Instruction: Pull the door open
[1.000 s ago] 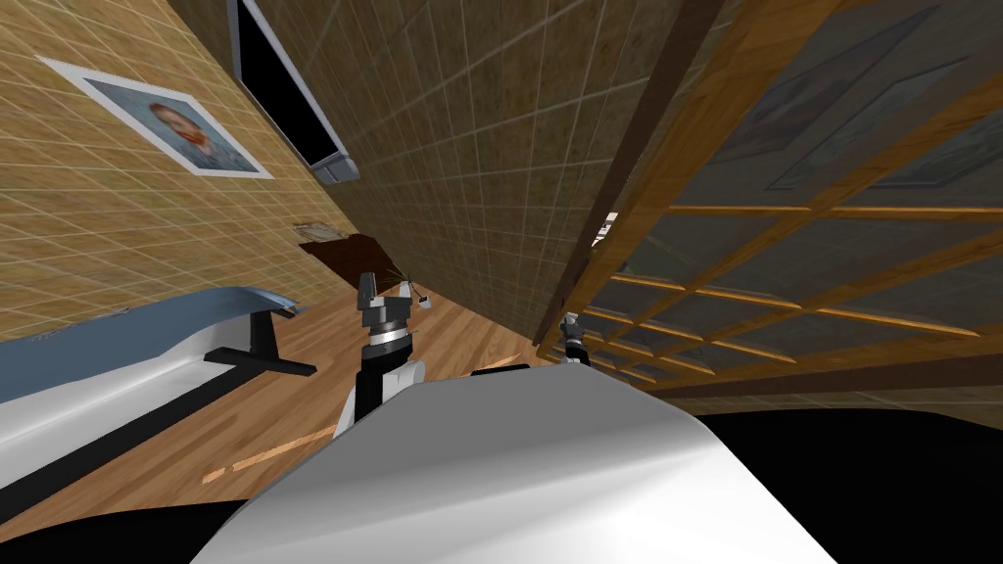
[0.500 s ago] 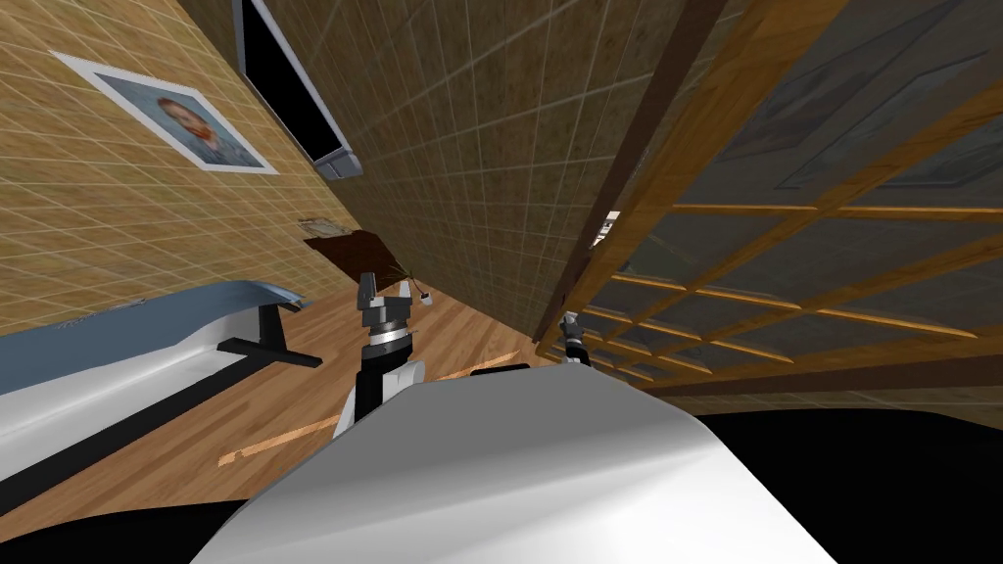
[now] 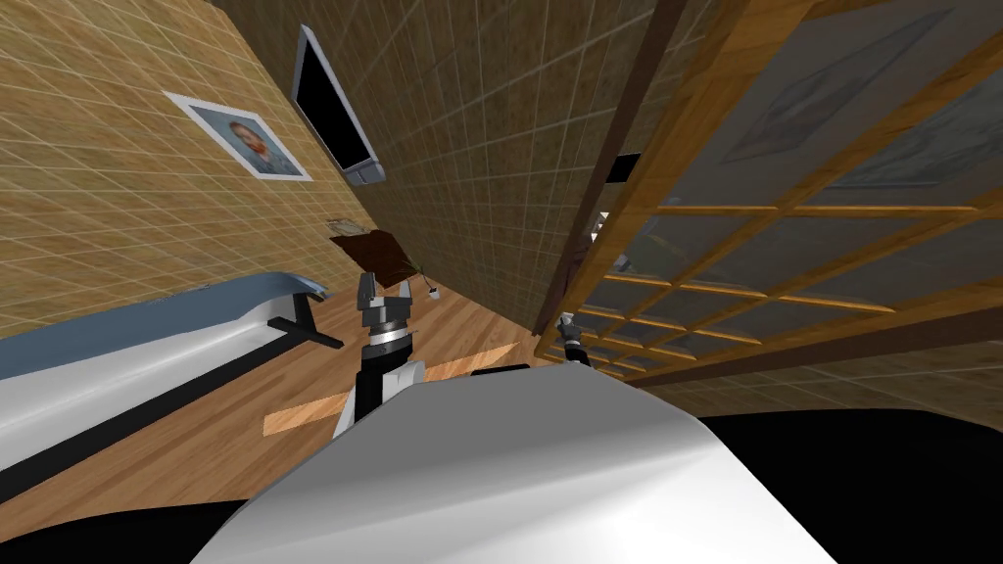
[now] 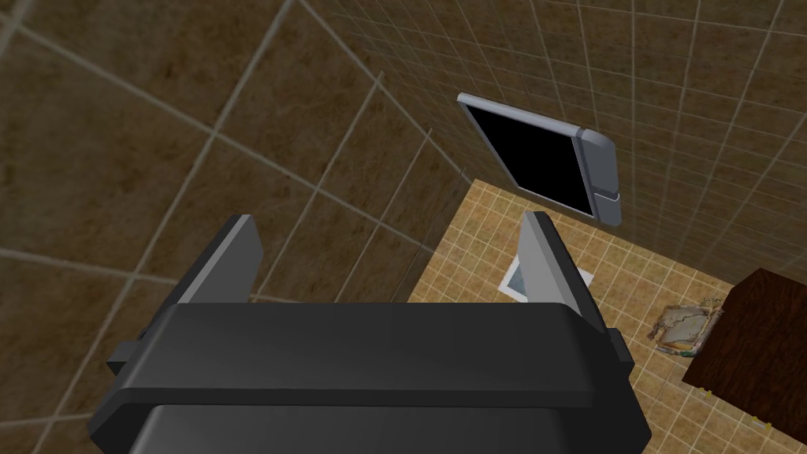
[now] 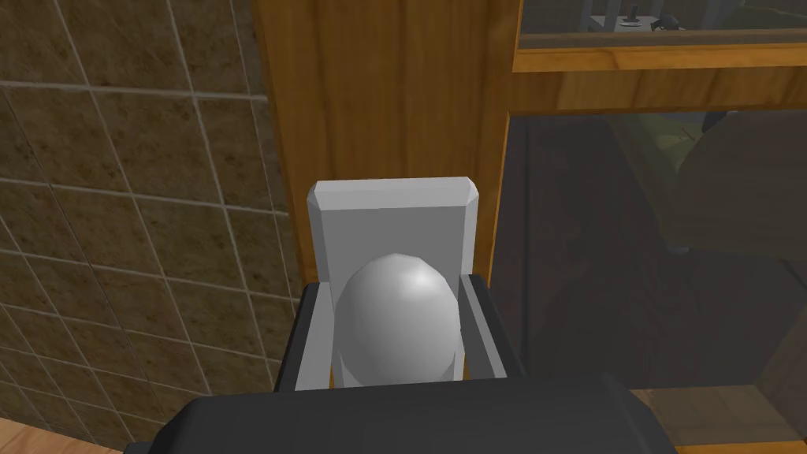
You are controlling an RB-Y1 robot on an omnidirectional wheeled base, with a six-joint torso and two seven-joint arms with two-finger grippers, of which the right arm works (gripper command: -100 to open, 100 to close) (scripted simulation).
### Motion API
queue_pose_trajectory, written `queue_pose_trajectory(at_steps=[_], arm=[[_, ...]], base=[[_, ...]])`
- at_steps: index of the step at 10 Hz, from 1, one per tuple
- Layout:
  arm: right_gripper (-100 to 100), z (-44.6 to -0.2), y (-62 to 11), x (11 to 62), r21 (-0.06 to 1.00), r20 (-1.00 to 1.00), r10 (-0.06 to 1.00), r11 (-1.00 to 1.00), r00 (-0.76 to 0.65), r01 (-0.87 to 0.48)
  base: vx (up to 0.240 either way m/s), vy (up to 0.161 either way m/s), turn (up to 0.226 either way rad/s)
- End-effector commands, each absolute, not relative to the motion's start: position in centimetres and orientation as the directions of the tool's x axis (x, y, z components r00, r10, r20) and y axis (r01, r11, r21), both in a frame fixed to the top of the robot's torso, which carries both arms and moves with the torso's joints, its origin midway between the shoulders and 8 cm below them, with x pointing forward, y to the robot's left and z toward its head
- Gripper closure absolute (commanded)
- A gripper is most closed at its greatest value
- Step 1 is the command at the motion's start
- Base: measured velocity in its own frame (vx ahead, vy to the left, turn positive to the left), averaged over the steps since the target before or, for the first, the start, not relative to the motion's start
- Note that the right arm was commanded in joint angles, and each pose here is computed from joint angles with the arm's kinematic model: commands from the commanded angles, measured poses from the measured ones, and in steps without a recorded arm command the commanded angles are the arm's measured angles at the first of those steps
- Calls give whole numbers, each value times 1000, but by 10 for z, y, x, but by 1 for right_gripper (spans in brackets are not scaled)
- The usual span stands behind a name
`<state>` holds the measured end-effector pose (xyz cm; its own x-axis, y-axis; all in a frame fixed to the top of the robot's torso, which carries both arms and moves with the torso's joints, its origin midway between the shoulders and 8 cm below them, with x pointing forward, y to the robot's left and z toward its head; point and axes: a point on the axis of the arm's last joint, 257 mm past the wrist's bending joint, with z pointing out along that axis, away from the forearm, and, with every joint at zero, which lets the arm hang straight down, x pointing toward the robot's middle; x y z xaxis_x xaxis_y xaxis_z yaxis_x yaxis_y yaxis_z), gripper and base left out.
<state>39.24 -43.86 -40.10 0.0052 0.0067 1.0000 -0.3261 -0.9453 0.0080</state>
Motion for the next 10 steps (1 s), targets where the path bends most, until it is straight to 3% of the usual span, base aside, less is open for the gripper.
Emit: queue_pose_trajectory(at_steps=[1, 5, 10], arm=[[100, -400, -432, 394, 2, 1000, 2, -956, 0, -295], [100, -402, -419, 400, 0, 1000, -1, -966, 3, -257], [100, -400, -388, 417, -1, 1000, -1, -987, 0, -160]], base=[[-255, -43, 93], [-191, 5, 44], [-249, -39, 51]])
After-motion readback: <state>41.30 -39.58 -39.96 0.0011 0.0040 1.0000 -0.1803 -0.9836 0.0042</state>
